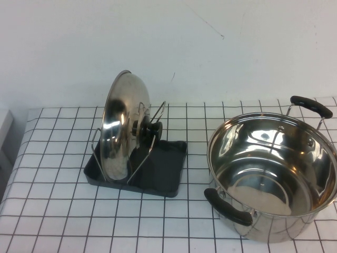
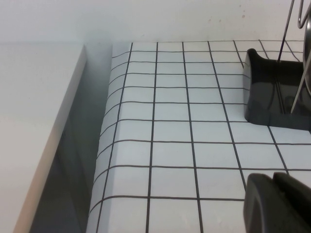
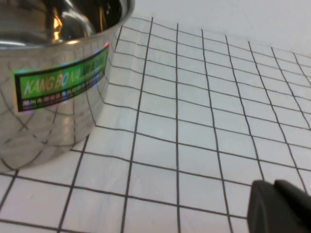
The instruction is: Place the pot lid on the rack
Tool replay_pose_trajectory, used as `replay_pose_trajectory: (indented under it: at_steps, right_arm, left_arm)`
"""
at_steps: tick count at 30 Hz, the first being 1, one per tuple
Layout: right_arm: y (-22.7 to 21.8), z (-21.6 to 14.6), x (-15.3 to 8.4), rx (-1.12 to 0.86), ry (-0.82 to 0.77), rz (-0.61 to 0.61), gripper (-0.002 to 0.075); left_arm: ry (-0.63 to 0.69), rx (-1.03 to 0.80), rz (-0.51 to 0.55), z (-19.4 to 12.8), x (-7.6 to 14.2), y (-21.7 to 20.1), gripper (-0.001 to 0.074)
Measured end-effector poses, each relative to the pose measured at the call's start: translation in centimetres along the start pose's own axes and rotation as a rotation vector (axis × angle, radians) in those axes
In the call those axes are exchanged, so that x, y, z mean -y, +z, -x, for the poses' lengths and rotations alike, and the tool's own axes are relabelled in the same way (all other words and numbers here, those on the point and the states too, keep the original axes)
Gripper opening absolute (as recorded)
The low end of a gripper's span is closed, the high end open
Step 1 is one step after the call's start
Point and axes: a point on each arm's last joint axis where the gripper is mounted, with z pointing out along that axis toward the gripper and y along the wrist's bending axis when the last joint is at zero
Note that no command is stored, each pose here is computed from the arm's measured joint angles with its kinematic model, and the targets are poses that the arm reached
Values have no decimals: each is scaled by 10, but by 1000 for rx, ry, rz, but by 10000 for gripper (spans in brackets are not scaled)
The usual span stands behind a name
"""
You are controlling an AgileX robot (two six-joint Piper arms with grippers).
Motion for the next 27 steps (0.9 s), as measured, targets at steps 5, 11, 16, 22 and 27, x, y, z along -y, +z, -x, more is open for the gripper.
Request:
replay_pose_trajectory:
  at_steps: [5,11,16,22,27]
  right_arm:
    - [0,0,0,0,121,1,-1]
    - [0,0,0,0,184,1,-1]
    - [0,0,-1,2,188,11,-1]
    - [0,1,-2,10,177,38,-1]
    - [0,1,-2,12,177,39,-1]
  left_arm:
    - [0,0,0,0,0,0,-1]
    - [0,0,0,0,0,0,-1]
    - [0,0,0,0,0,0,-1]
    - [0,0,0,0,0,0,-1]
    - [0,0,0,0,0,0,-1]
